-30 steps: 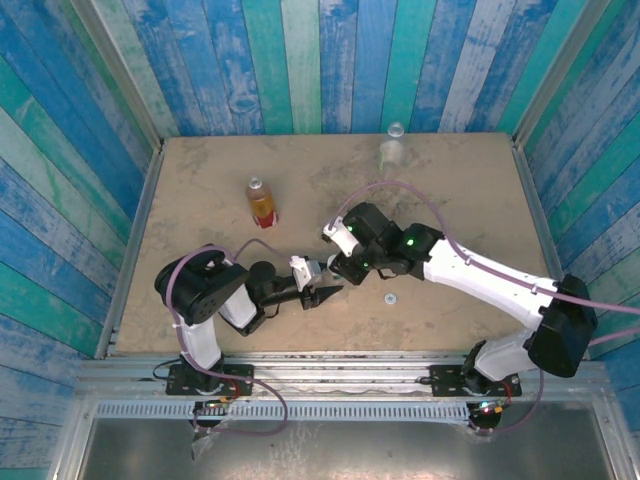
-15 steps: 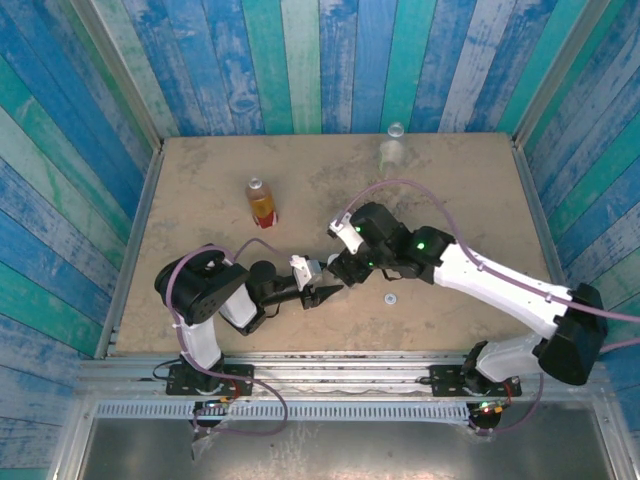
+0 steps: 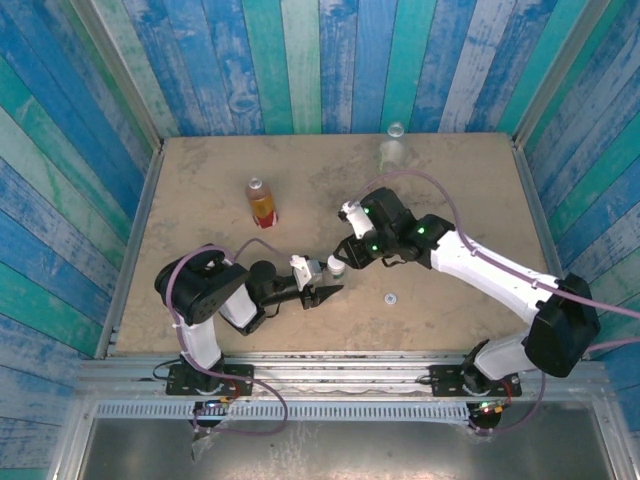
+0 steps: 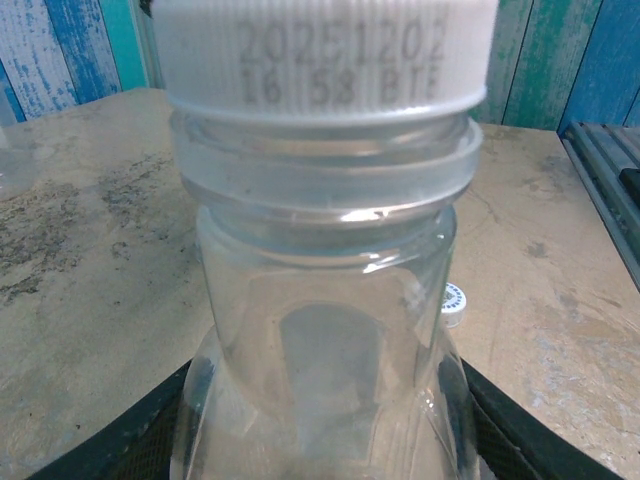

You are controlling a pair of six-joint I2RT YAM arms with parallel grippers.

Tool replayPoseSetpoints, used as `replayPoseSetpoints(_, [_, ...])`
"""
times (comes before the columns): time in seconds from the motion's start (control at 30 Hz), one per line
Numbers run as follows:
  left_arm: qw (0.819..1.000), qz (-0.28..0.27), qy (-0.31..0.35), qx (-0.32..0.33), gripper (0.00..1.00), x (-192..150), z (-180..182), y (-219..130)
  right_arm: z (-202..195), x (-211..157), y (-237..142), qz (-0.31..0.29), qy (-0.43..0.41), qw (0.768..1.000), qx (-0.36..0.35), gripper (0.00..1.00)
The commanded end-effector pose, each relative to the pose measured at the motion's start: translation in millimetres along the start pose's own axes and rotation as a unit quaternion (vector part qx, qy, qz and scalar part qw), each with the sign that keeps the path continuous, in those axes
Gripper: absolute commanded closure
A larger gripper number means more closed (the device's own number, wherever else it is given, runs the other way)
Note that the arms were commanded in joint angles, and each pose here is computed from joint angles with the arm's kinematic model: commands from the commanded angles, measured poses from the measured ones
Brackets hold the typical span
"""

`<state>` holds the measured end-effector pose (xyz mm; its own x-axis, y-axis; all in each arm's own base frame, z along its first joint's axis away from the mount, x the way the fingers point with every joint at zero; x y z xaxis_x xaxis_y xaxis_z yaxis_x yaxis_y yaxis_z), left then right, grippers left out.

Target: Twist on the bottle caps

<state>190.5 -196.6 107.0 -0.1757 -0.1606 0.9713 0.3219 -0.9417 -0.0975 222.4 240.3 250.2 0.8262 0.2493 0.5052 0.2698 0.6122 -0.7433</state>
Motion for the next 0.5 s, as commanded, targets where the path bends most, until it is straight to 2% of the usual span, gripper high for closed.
replayPoseSetpoints(0.0, [1.0, 0.018, -0.008, -0.007, 0.46, -9, -2, 1, 0, -3, -1, 0.023, 0.01, 1.0, 0.019, 0.64])
replayPoseSetpoints(0.33, [1.0, 0.021, -0.016, -0.004, 0.46, -10, -1, 3, -9, -24, -1, 0.057, 0.034, 0.997, 0.049, 0.82])
replayPoseSetpoints(0.47, [1.0, 0.023, -0.02, -0.001, 0.47, -10, 0, 2, -4, -39, -10, 0.074, 0.037, 0.992, 0.092, 0.82])
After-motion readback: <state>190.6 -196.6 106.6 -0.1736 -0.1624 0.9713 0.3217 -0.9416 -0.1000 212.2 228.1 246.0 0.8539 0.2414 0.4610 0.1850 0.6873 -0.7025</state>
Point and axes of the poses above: each hand's point on the last joint's axis, 136 mm out from that joint toward the fingers, its own y axis out along the fingers, its own z axis along the line the jaws close on, x = y × z, the point moved 10 cm from there along -y, back along the fingers, and after that the axes turned 12 degrees about y, right-handed, at the moved point
